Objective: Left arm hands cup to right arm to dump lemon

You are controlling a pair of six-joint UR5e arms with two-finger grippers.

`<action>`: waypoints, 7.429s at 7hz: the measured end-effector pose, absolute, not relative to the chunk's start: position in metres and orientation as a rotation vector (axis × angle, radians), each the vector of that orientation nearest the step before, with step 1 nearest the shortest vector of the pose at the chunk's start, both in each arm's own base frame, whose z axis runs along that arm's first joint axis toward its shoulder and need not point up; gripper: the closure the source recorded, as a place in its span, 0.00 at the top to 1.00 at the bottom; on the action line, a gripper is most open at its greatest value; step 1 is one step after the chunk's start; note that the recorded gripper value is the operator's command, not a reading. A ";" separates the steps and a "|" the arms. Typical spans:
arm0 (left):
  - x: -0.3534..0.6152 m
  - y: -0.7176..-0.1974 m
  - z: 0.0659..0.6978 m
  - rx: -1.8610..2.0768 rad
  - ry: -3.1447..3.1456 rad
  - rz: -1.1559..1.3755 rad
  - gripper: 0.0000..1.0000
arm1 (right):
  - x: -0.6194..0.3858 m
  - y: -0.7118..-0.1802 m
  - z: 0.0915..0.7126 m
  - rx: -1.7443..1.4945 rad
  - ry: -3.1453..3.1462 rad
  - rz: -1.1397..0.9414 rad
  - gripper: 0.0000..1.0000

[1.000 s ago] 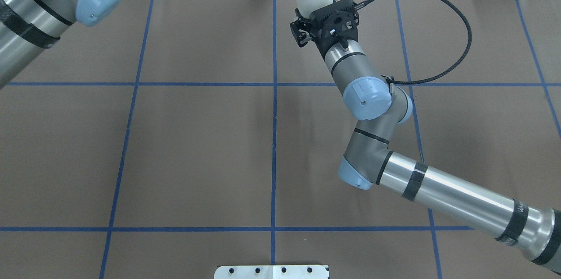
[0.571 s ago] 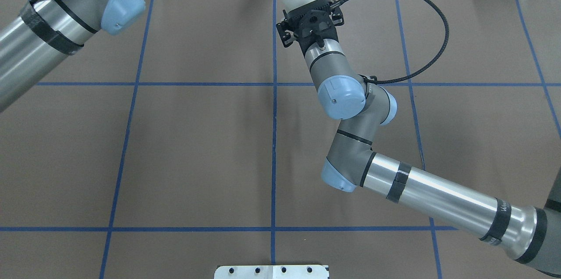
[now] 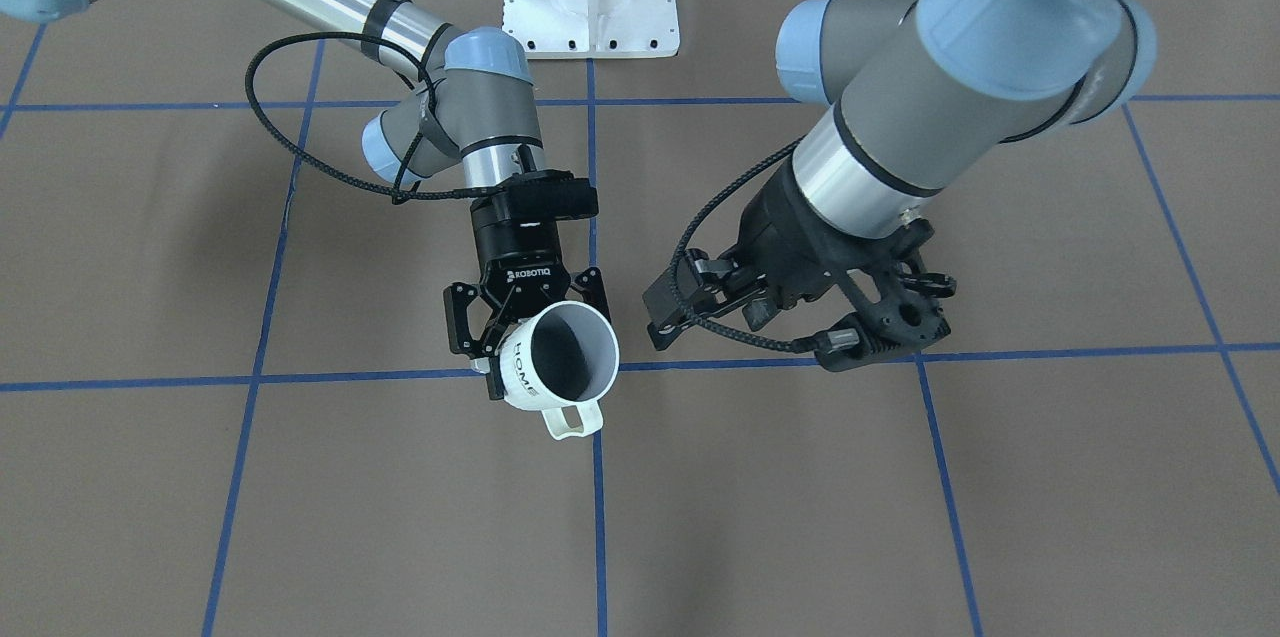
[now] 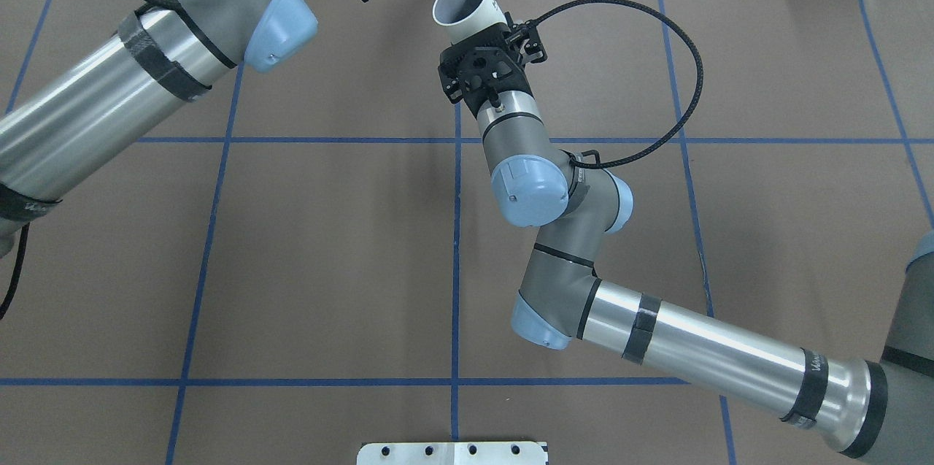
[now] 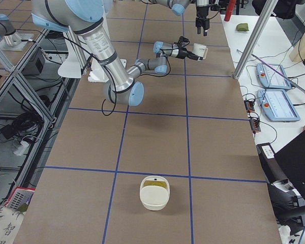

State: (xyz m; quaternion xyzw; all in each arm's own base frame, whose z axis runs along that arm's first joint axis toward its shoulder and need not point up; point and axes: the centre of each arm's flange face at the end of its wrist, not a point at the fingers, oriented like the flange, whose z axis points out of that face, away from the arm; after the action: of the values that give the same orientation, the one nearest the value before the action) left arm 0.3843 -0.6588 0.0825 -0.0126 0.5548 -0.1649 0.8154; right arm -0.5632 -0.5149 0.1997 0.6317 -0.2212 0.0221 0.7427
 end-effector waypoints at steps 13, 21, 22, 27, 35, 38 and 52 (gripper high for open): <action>0.410 -0.643 0.084 -0.024 1.210 -0.282 0.40 | -0.569 -0.502 0.190 1.379 -0.558 0.149 0.00; 0.423 -0.633 0.084 -0.043 1.207 -0.265 0.21 | -0.568 -0.504 0.195 1.378 -0.548 0.141 0.05; 0.423 -0.633 0.085 -0.044 1.206 -0.266 0.17 | -0.568 -0.504 0.195 1.378 -0.548 0.141 0.17; 0.424 -0.635 0.086 -0.052 1.197 -0.284 0.00 | -0.561 -0.500 0.194 1.383 -0.559 0.144 1.00; 0.420 -0.640 0.087 -0.039 1.193 -0.288 0.00 | -0.561 -0.381 0.197 1.429 -0.605 0.132 0.99; 0.407 -0.650 0.096 -0.016 1.183 -0.290 0.00 | -0.521 -0.370 0.175 1.434 -0.666 0.147 0.99; 0.205 -0.582 0.458 0.175 0.894 0.055 0.00 | -0.163 -0.624 0.318 0.387 -0.797 -0.032 1.00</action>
State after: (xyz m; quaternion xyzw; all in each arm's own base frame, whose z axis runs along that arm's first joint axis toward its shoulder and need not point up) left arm 0.2052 -0.5824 0.4583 0.0847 0.4317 0.0265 0.8976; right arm -0.1630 -0.6240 0.3185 0.1875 -0.3857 -0.0155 0.9032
